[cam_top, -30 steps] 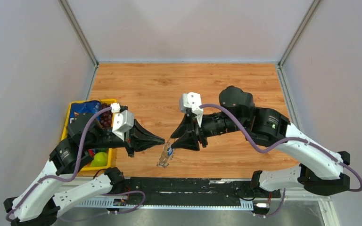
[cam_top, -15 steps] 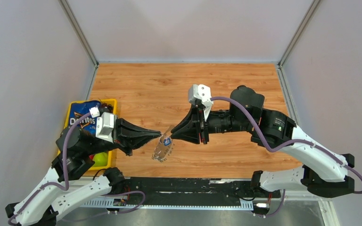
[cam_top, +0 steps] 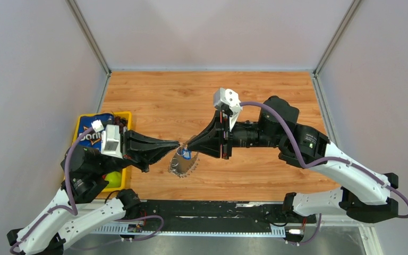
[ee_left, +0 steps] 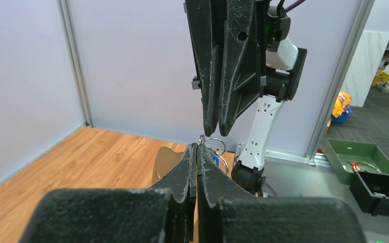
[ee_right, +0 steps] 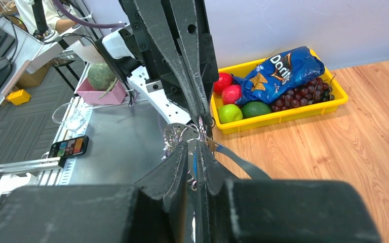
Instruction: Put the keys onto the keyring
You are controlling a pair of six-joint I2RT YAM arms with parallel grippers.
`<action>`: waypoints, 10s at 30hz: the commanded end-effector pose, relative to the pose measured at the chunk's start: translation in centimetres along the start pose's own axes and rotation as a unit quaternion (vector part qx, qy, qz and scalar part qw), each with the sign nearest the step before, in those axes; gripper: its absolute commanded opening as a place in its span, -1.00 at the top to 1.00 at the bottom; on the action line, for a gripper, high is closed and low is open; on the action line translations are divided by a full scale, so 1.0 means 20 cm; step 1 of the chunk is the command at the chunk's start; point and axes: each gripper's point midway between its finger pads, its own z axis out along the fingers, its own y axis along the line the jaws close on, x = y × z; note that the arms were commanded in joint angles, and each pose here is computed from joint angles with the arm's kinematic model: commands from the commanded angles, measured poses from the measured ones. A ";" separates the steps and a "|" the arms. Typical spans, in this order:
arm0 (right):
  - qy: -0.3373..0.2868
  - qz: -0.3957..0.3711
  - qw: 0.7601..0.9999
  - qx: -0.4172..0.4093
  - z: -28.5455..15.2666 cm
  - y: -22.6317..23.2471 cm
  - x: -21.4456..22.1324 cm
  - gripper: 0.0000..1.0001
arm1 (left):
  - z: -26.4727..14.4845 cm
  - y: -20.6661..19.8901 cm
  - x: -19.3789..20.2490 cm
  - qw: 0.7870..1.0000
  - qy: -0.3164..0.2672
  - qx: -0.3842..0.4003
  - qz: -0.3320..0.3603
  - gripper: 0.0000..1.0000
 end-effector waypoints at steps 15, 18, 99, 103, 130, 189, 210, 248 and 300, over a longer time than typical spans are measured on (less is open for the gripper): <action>-0.061 0.003 0.998 -0.007 0.04 0.02 -0.14 0.74 | 0.00 -0.03 -0.13 0.999 -0.053 0.007 0.009 1.00; -0.060 0.004 0.998 -0.009 0.05 0.02 -0.14 0.74 | 0.00 -0.03 -0.13 0.998 -0.054 0.007 0.009 1.00; 0.138 -0.020 0.985 -0.104 0.03 0.12 0.32 1.00 | -0.06 -0.18 0.30 0.955 0.260 0.122 -0.077 -0.08; 0.140 -0.023 0.985 -0.097 0.03 0.10 0.31 1.00 | -0.05 -0.17 0.32 0.953 0.267 0.118 -0.079 0.03; 0.141 -0.025 0.986 -0.088 0.01 0.10 0.31 1.00 | -0.05 -0.16 0.27 0.959 0.255 0.104 -0.067 0.17; 0.083 -0.024 0.995 -0.049 -0.01 0.08 0.15 0.73 | 0.03 -0.09 0.20 0.982 0.173 0.074 -0.034 1.00; 0.048 -0.024 0.999 -0.007 -0.06 0.03 0.09 0.50 | 0.05 -0.06 0.06 0.994 0.098 0.044 -0.026 1.00; 0.034 -0.011 0.999 0.019 0.03 -0.04 0.10 0.88 | 0.05 -0.04 -0.03 0.999 0.045 0.024 -0.015 1.00; -0.008 -0.042 0.999 0.012 -0.03 0.01 -0.06 0.68 | 0.04 -0.06 -0.13 1.000 -0.006 0.024 -0.012 1.00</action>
